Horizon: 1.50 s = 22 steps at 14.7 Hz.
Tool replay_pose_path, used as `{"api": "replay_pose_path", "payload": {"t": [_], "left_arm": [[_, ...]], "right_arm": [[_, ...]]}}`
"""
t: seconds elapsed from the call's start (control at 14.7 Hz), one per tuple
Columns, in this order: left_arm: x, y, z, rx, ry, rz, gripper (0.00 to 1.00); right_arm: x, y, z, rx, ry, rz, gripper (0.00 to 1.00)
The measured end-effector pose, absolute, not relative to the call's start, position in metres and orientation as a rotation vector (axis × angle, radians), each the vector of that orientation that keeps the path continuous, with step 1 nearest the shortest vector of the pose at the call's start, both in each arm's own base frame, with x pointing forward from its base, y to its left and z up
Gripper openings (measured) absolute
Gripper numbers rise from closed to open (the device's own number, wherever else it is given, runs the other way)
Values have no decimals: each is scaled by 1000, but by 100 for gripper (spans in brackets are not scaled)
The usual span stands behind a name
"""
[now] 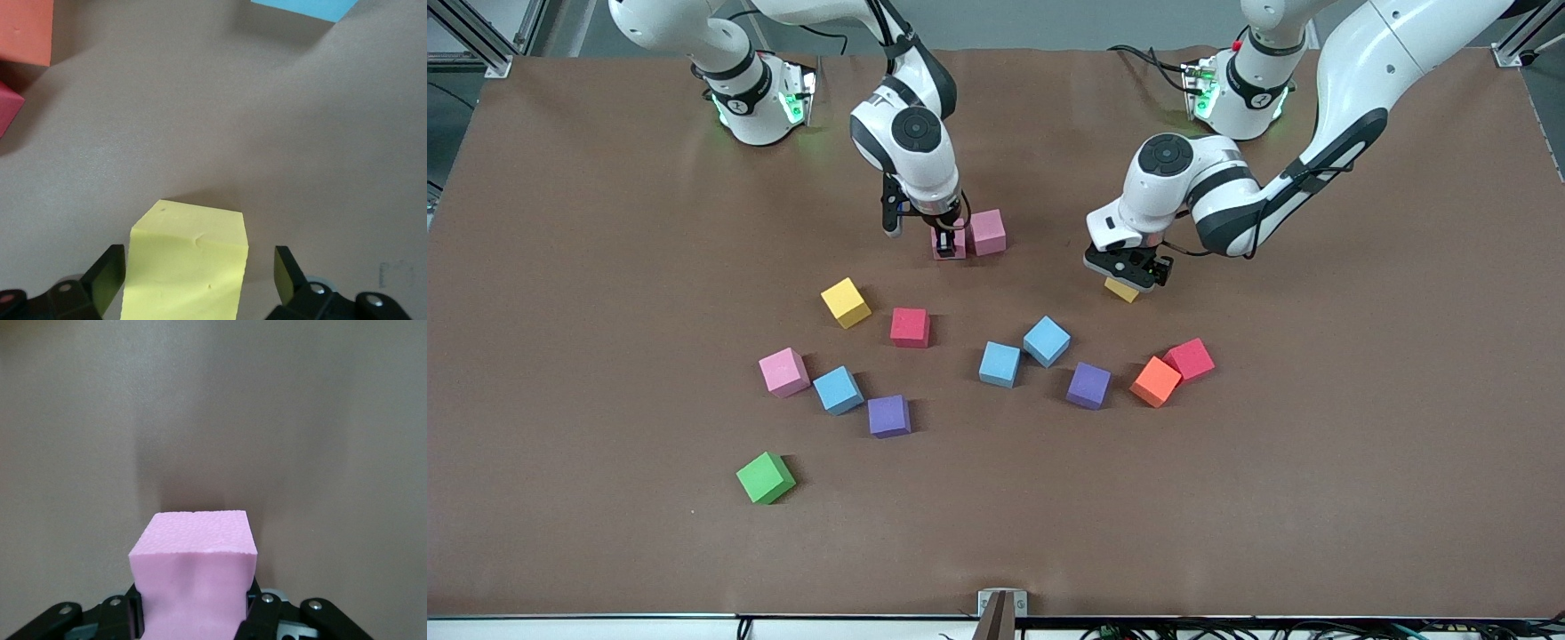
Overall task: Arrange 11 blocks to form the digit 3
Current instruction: 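Carry the yellow cube with the left gripper toward the placed pink cube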
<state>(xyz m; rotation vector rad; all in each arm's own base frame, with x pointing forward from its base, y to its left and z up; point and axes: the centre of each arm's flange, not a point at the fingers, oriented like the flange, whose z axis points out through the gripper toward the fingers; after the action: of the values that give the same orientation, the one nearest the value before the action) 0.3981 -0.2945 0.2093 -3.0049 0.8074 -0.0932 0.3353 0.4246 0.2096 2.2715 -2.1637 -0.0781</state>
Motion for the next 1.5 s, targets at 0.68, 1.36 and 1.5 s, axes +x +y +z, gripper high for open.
{"api": "replay_pose_path", "payload": {"t": [0.68, 1.36, 1.5], "left_arm": [[398, -298, 209, -3052, 659, -91, 59], [383, -412, 276, -3129, 144, 113, 59], [385, -425, 281, -3140, -14, 111, 59]], "right_arm": [[325, 433, 210, 2256, -2180, -78, 53], [325, 435, 209, 2242, -2209, -78, 53], [325, 436, 210, 2244, -2208, -77, 53]]}}
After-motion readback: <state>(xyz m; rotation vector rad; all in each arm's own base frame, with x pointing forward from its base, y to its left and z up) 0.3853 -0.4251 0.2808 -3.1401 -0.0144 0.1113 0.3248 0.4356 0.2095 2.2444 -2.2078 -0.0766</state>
